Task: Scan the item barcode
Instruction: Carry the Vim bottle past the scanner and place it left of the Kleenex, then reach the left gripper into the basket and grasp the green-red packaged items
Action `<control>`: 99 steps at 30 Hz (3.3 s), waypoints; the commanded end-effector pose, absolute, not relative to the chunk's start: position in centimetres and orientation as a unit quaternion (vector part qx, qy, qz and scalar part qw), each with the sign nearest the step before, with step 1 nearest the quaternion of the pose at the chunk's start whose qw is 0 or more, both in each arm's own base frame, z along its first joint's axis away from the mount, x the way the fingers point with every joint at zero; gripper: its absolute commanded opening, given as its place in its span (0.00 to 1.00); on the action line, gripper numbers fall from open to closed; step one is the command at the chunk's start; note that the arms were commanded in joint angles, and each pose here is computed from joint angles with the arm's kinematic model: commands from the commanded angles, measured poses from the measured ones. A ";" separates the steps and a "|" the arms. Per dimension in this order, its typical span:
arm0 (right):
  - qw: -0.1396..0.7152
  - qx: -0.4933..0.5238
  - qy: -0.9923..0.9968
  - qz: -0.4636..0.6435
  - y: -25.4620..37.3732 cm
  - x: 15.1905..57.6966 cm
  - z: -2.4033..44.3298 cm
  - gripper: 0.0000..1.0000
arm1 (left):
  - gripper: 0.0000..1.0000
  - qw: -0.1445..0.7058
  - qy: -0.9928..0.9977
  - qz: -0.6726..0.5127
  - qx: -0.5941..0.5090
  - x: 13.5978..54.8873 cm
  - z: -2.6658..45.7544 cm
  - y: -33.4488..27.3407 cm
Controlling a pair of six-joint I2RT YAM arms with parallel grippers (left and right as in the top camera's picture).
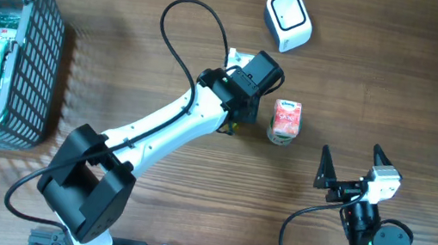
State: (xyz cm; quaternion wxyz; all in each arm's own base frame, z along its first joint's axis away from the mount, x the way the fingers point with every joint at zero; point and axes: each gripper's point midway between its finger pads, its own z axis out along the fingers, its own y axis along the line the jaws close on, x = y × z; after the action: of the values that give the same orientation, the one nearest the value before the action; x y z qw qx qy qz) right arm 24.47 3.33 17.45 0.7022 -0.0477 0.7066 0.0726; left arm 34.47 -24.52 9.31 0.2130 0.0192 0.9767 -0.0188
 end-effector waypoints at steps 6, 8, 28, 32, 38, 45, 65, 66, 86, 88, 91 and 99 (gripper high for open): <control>0.706 -0.050 0.703 0.069 3.2 24.4 17.6 1.00 | 1.00 0.198 0.980 -0.008 0.014 33.9 8.4 -24.1; 0.706 -0.050 0.703 0.069 3.2 24.4 17.7 1.00 | 1.00 0.200 0.979 -0.008 0.023 34.0 8.6 -24.1; 0.706 -0.050 0.703 0.069 3.2 24.4 17.7 1.00 | 1.00 0.443 0.894 -0.061 0.010 39.1 31.3 -15.9; 0.706 -0.050 0.703 0.068 3.2 24.4 17.6 1.00 | 1.00 0.515 0.855 0.065 0.005 39.8 37.7 -6.2; 0.706 -0.050 0.703 0.068 3.2 24.4 17.7 1.00 | 1.00 0.553 0.793 0.230 -0.111 38.0 43.5 10.2; 0.706 -0.050 0.703 0.068 3.2 24.4 17.6 1.00 | 1.00 0.494 0.817 0.253 -0.155 37.2 39.3 22.9; 0.706 -0.050 0.703 0.068 3.2 24.4 17.7 1.00 | 1.00 0.183 0.973 0.104 -0.094 38.2 7.8 31.7; 0.706 -0.050 0.703 0.068 3.2 24.4 17.6 1.00 | 1.00 0.175 0.976 0.096 -0.089 38.2 6.6 31.6; 0.706 -0.050 0.703 0.068 3.2 24.4 17.7 1.00 | 1.00 0.159 0.981 0.082 -0.071 38.3 3.7 31.5; 0.706 -0.050 0.703 0.068 3.2 24.4 17.7 1.00 | 1.00 0.157 0.982 0.080 -0.071 38.2 3.7 31.4; 0.706 -0.050 0.703 0.068 3.2 24.4 17.6 1.00 | 1.00 0.157 0.982 0.080 -0.071 38.2 3.6 31.4; 0.706 -0.050 0.703 0.068 3.2 24.4 17.7 1.00 | 1.00 0.135 0.986 0.064 -0.074 37.8 1.0 31.0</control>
State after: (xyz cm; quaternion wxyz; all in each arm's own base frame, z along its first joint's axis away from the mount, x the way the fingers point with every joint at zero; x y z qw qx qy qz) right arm 24.47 3.33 17.45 0.7022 -0.0477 0.7066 0.0726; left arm 38.11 31.72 3.63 0.1522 -0.0781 0.9810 0.0913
